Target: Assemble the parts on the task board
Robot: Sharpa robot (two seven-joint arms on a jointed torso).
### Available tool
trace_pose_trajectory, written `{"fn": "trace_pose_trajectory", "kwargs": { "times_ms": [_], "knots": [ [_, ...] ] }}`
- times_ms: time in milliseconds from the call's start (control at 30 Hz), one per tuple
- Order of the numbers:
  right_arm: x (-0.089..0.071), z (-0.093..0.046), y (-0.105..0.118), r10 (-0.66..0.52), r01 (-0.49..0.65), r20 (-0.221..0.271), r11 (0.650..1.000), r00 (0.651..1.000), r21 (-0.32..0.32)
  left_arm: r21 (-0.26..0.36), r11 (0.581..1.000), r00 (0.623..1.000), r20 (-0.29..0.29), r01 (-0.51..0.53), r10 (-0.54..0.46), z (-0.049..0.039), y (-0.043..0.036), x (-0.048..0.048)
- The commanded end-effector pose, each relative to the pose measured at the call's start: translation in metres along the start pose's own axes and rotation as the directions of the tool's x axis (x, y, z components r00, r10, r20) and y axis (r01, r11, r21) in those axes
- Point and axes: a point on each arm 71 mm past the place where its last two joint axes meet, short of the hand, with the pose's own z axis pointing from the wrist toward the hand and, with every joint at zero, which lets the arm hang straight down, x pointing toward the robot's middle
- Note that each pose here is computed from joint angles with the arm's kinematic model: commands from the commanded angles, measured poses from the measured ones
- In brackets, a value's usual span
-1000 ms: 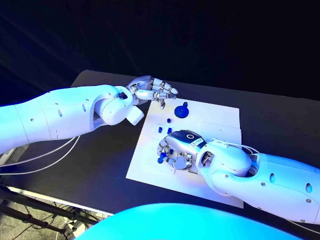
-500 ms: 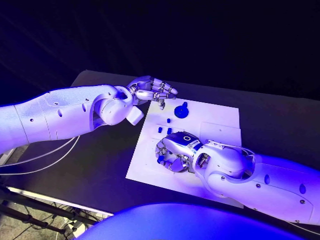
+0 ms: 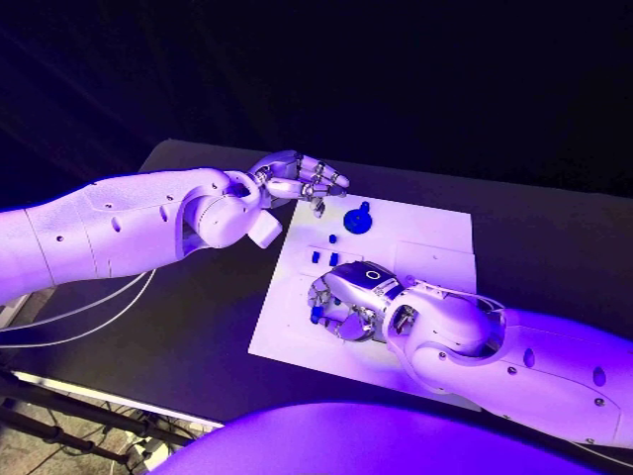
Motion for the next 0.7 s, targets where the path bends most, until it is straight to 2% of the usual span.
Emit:
{"fn": "trace_pose_trajectory", "kwargs": {
  "times_ms": [33, 233, 467, 700],
  "knots": [
    [-0.003, -0.003, 0.001, 0.005, -0.005, 0.044, 1.000, 0.999, -0.005, 0.006, 1.000, 1.000, -0.015, 0.005, -0.005, 0.0000, -0.0011, 0.0015],
    [-0.011, -0.011, 0.000, 0.019, -0.018, 0.085, 1.000, 0.996, -0.009, 0.007, 1.000, 1.000, -0.010, 0.004, -0.004, -0.0007, -0.0010, 0.0002],
    [-0.024, -0.022, -0.006, 0.029, -0.030, 0.110, 1.000, 0.993, 0.000, 0.007, 1.000, 1.000, -0.006, 0.004, -0.004, -0.0014, -0.0007, -0.0008],
    [-0.054, -0.049, -0.027, 0.082, -0.091, 0.173, 0.995, 0.981, 0.047, 0.007, 1.000, 1.000, -0.002, 0.003, -0.003, -0.0025, -0.0001, -0.0020]
  ]
}}
